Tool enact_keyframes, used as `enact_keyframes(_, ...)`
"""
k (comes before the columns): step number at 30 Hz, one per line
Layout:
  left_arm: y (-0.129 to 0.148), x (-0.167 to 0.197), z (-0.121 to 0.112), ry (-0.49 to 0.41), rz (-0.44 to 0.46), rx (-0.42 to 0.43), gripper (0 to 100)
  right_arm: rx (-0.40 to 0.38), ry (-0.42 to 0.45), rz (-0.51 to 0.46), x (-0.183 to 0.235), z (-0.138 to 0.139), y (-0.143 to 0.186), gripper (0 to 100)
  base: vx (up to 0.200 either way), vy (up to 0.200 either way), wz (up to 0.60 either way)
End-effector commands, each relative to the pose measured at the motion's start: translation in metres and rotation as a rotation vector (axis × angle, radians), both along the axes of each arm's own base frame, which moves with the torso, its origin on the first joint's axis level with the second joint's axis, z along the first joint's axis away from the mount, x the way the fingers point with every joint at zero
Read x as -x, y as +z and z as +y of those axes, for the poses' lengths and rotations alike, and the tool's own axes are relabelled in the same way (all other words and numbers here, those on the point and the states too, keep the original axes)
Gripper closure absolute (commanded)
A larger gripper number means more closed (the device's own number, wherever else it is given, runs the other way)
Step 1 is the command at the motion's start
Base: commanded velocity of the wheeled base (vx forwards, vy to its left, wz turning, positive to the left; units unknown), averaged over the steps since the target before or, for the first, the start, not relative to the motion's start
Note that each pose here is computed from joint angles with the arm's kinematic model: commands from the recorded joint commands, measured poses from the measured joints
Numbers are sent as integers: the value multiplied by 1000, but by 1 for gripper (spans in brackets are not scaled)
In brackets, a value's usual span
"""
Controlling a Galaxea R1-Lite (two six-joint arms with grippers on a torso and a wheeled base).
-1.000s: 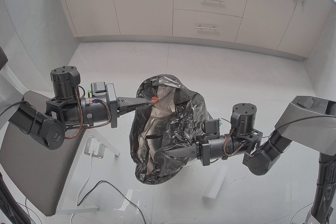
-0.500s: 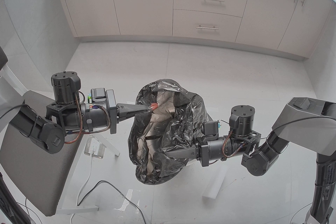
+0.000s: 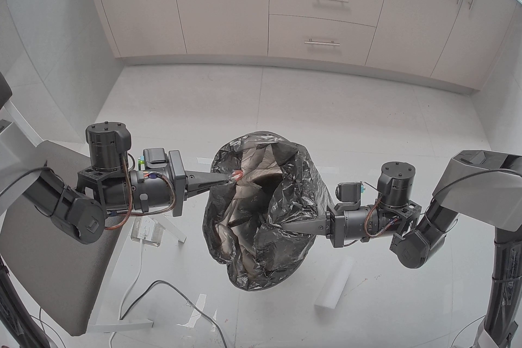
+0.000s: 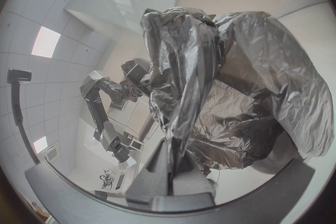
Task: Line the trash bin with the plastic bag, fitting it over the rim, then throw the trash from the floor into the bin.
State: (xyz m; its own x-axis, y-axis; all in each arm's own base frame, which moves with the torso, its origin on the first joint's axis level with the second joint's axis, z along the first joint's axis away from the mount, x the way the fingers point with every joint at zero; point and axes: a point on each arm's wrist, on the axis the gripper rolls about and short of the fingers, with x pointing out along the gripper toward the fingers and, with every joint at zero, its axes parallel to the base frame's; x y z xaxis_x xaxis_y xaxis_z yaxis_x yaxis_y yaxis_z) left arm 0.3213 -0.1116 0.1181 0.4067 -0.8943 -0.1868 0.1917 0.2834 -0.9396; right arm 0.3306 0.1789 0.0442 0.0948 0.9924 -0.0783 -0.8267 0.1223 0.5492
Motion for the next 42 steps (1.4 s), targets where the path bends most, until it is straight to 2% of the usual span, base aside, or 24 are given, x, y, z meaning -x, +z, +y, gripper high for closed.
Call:
enact_keyframes(1, -7, -10, -12, -16, 6, -3, 100, 5, -27, 12, -5, -9, -5, 100, 0, 0, 0)
enact_keyframes(7, -17, -14, -18, 10, 22, -22, 100, 6, -62, 13, -14, -18, -16, 100, 0, 0, 0)
enact_keyframes(12, -20, -15, -19, 10, 31, -24, 100, 7, -129, 4, -19, -27, -21, 100, 0, 0, 0)
enact_keyframes(21, -14, -11, -21, 3, 20, -20, 100, -43, -109, 15, -14, -17, -14, 100, 0, 0, 0)
enact_keyframes(33, -28, -21, -29, 42, 32, -44, 100, -44, -210, 18, -40, -48, -27, 100, 0, 0, 0)
enact_keyframes(42, -40, -31, -29, 70, 50, -59, 100, -39, -237, 43, -50, -55, -42, 100, 0, 0, 0)
